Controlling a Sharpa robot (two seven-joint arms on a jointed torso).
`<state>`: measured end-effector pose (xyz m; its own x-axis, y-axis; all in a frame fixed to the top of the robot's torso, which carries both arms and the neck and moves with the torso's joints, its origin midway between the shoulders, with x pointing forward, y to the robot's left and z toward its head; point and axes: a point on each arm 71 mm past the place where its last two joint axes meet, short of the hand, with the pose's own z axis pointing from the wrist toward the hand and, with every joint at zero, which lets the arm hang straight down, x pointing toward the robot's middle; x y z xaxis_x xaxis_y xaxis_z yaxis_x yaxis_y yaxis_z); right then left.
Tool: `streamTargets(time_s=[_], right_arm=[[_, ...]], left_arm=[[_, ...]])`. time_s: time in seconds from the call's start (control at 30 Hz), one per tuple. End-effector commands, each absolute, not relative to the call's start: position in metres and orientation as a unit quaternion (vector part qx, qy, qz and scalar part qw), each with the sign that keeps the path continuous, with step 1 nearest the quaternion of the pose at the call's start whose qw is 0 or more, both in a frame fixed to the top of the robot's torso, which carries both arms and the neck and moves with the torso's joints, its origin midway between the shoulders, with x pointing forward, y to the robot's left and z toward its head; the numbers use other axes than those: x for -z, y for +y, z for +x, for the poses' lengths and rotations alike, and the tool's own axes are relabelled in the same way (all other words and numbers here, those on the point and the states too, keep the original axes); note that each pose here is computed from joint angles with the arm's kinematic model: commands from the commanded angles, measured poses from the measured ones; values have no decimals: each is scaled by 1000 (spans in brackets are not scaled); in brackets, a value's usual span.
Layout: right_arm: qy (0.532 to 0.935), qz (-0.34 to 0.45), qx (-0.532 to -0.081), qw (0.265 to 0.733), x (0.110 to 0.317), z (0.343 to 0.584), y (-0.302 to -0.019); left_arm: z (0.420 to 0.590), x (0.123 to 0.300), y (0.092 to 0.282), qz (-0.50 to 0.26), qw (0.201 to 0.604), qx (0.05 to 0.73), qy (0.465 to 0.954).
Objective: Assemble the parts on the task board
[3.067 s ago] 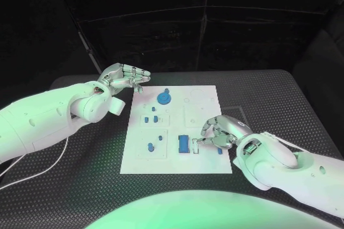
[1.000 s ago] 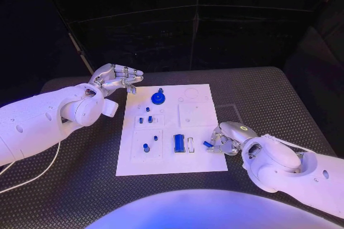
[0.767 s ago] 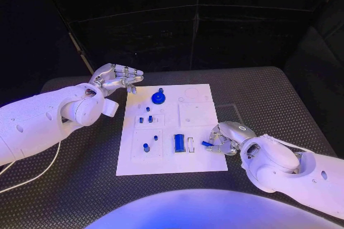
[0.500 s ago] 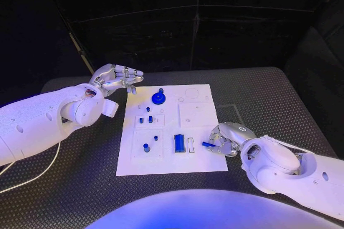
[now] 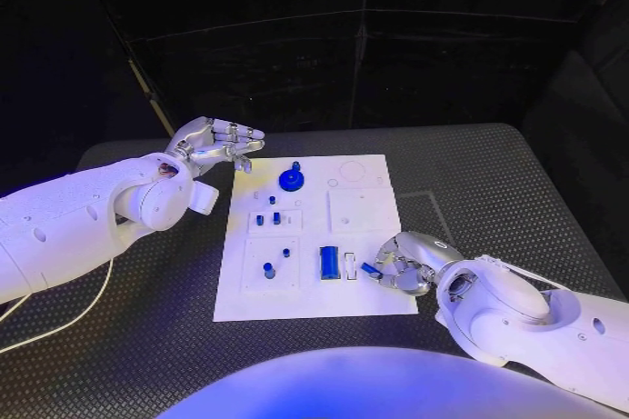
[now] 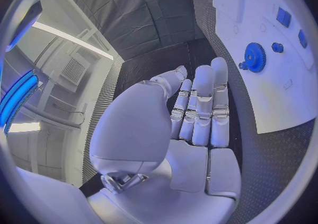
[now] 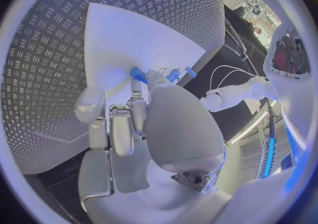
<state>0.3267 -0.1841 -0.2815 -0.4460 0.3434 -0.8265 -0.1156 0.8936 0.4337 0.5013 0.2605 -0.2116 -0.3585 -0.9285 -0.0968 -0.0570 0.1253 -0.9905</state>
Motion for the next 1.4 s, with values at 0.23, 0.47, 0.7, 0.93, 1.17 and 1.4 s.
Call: streamTargets(time_s=[0.23,0.47,0.7,0.93,1.17,1.4], right_arm=[[815,123,-244,511,282,329,-175],[818,128,-249,503,285,330,-168],[816,137,-249,503,288,333,-163],[815,147,-247,504,290,336,-162],[813,149,-250,504,291,337,-160],[811,150,-253,505,291,337,-158]], left_arm=[[501,210,258,-390,405,539,628],[501,210,257,-390,404,539,628],[501,210,257,-389,403,539,629],[501,210,257,-389,403,539,629],[501,210,257,-389,402,539,629],[501,211,257,-389,402,539,629]])
